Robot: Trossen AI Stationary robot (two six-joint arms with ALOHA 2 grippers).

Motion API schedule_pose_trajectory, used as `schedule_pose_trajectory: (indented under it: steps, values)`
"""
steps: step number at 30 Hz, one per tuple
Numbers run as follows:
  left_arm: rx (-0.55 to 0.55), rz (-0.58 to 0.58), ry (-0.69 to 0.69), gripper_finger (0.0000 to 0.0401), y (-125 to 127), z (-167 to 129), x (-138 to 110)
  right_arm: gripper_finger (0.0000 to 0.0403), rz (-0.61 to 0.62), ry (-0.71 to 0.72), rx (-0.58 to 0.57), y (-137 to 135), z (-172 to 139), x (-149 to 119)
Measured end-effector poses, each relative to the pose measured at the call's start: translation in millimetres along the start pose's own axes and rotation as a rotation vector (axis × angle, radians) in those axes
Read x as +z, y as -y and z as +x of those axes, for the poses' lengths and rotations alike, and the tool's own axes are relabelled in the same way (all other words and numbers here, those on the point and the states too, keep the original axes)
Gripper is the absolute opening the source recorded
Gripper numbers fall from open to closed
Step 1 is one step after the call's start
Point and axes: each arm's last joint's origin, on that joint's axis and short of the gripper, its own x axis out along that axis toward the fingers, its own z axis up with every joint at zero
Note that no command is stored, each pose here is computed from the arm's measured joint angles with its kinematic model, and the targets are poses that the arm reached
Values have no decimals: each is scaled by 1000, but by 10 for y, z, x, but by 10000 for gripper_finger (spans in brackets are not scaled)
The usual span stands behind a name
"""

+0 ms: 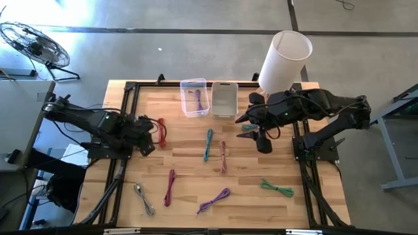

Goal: Pick & Place USB Port
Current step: Put the red cable into the transparent bin

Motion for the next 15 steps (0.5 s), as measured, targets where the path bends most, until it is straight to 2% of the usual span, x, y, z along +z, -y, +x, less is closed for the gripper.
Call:
schedule_pose_trajectory:
  steps: [3, 6, 12, 15]
  values:
    - [115, -60, -69, 214, -70, 62, 13, 216, -1, -7, -19, 6, 0, -7]
    - [174, -120, -102, 214, -99, 120, 63, 216, -3, -16, -54, 16, -1, -18]
    - [184, -220, -124, 214, -87, 238, 193, 216, -10, -28, -171, 50, -5, -32]
    - [199, -297, -176, 214, -57, 309, 227, 216, -50, -64, -172, 54, -6, -64]
